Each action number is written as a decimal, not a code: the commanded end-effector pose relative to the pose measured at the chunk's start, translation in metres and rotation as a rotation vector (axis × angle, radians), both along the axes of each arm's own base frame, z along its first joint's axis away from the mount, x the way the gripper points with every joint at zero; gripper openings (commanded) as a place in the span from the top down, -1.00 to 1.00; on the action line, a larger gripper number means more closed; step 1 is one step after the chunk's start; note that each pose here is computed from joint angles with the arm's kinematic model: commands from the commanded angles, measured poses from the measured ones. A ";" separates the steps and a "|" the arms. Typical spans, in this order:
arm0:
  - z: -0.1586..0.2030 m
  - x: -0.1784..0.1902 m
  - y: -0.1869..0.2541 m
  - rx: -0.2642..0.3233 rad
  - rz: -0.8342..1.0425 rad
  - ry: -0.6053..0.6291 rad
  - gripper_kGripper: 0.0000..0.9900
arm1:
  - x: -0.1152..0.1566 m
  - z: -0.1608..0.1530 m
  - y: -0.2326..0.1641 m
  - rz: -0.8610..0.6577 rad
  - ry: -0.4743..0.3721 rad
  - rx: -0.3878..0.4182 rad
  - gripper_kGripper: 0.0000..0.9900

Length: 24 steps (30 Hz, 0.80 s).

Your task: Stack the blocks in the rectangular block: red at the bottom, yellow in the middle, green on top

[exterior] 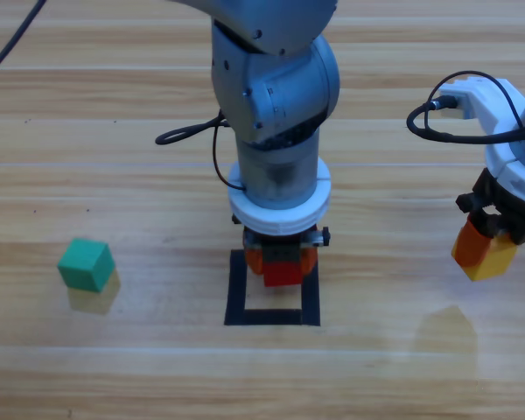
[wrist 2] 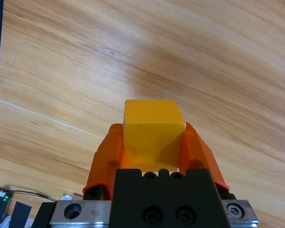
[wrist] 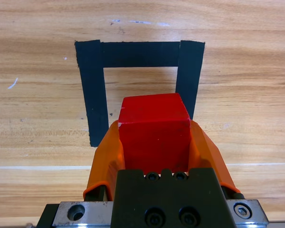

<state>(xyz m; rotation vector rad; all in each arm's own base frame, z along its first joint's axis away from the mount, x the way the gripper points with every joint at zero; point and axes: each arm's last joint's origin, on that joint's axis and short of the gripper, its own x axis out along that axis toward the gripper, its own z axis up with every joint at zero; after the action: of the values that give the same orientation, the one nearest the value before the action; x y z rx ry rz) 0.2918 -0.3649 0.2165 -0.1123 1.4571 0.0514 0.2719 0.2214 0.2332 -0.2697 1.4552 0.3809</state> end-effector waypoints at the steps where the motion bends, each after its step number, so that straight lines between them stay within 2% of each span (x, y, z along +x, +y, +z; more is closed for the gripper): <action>1: -0.034 -0.004 -0.008 0.061 -0.030 0.034 1.00 | 0.001 -0.009 -0.005 -0.008 0.014 -0.017 1.00; 24: -0.048 -0.005 -0.002 0.095 -0.058 0.037 1.00 | 0.002 -0.011 -0.004 -0.006 0.010 -0.017 1.00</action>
<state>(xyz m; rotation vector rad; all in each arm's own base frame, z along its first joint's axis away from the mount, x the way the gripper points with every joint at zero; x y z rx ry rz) 0.2908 -0.3625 0.1958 -0.0555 1.4657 0.0528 0.2719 0.2214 0.2331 -0.2729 1.4546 0.3838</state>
